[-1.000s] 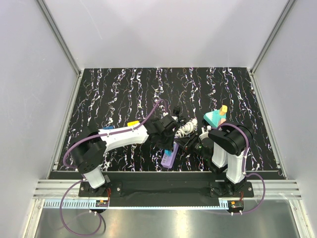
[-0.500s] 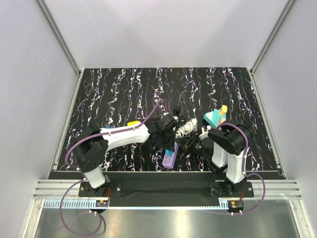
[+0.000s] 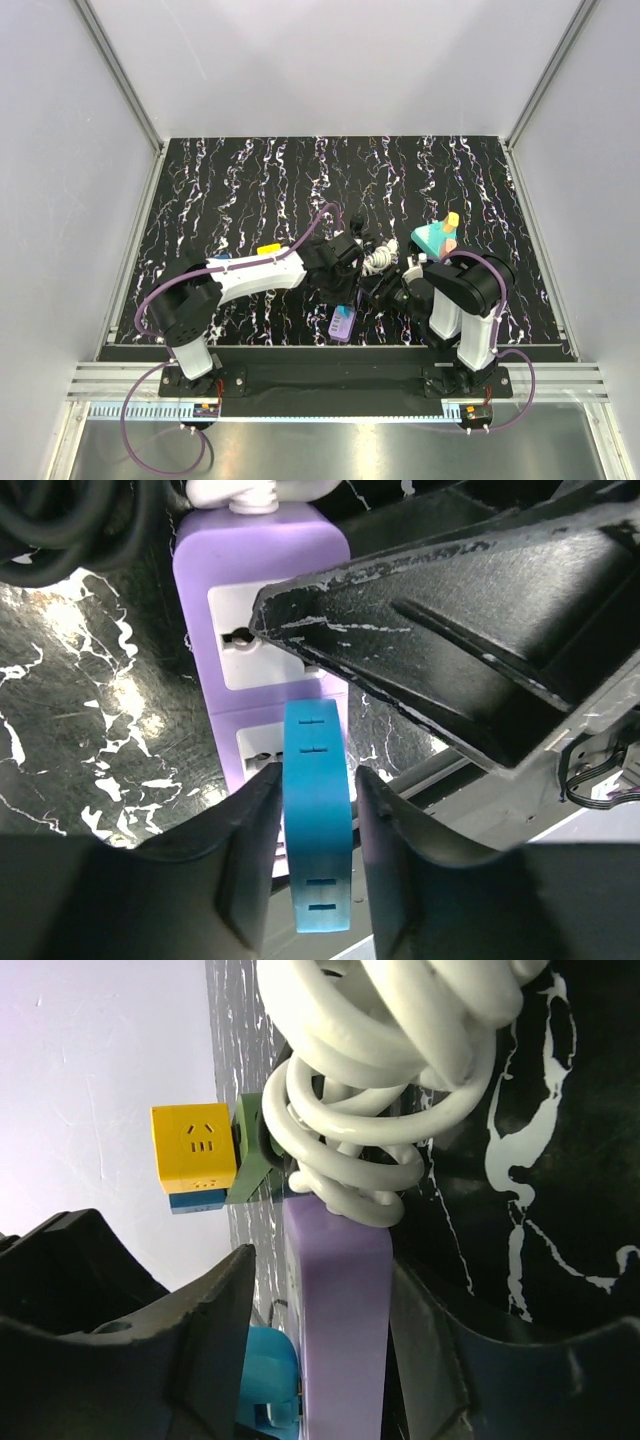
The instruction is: Insert the plug
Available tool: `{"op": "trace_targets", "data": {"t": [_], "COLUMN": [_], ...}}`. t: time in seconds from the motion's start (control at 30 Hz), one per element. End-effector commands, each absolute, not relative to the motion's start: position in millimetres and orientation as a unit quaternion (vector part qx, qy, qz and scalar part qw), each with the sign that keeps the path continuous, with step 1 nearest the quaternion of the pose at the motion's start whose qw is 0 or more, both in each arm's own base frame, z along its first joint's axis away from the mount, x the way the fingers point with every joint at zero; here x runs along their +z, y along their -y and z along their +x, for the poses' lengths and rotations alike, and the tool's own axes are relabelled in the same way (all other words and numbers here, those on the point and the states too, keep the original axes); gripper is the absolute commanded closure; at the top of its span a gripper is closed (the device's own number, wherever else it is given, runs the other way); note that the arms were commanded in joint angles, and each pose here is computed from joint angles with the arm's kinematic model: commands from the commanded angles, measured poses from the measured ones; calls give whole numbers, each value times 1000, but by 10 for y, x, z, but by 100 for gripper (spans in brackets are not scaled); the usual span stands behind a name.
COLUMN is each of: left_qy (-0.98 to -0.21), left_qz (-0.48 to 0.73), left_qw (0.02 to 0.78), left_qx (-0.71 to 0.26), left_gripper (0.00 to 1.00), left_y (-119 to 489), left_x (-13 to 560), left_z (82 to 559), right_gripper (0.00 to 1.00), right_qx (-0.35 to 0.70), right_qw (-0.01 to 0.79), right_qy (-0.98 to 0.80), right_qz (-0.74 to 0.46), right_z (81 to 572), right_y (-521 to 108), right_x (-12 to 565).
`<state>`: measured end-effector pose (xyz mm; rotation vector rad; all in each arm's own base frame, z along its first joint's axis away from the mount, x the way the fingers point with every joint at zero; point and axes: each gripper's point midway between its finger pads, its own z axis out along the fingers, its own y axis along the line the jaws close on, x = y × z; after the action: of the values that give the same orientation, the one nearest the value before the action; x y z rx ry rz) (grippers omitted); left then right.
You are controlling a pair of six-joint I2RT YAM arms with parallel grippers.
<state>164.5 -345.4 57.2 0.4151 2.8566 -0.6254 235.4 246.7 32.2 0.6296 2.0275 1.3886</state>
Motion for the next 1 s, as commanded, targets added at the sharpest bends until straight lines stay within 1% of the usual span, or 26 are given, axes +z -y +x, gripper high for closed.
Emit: {"op": "trace_targets", "data": {"t": [0.0,0.17,0.3,0.4,0.43,0.6,0.7,0.73,0.77,0.87,0.9,0.93,0.97], "left_qy": [-969,-965,-960,-958,-957,-955,-953,-953,-952,-949,-948,-948,-946], "left_qz": [146,155,160,162,162,165,169,170,170,174,175,175,178], "left_qw": [84,91,102,106,106,111,116,118,121,127,129,131,134], "left_qx": [-181,-191,-204,-213,-215,-219,-221,-222,-224,-229,-230,-232,-234], "left_gripper": [53,46,45,45,45,45,45,45,45,44,44,44,44], "left_y": [3334,3384,3437,3470,3477,3477,3473,3471,3472,3482,3484,3482,3496], "left_x": [536,641,772,842,852,900,944,950,977,1032,1048,1068,1090], "left_z": [1589,1607,1634,1644,1642,1640,1635,1637,1646,1644,1649,1655,1659], "right_gripper": [36,28,24,18,17,16,16,16,16,17,19,22,25], "right_qx": [487,485,477,472,467,458,424,367,365,324,308,320,320], "right_qw": [304,305,302,297,291,279,277,250,287,332,333,359,364], "right_qy": [-788,-785,-789,-792,-796,-802,-821,-853,-845,-844,-849,-836,-834], "right_qz": [224,234,245,249,254,264,264,273,266,268,269,264,263], "right_z": [2237,2240,2217,2202,2187,2188,2216,2090,2184,2207,2167,2202,2197], "right_y": [-2354,-2326,-2284,-2267,-2257,-2262,-2230,-2092,-2045,-1807,-1736,-1710,-1689], "right_x": [131,149,119,105,73,135,186,-24,185,415,418,591,642]}}
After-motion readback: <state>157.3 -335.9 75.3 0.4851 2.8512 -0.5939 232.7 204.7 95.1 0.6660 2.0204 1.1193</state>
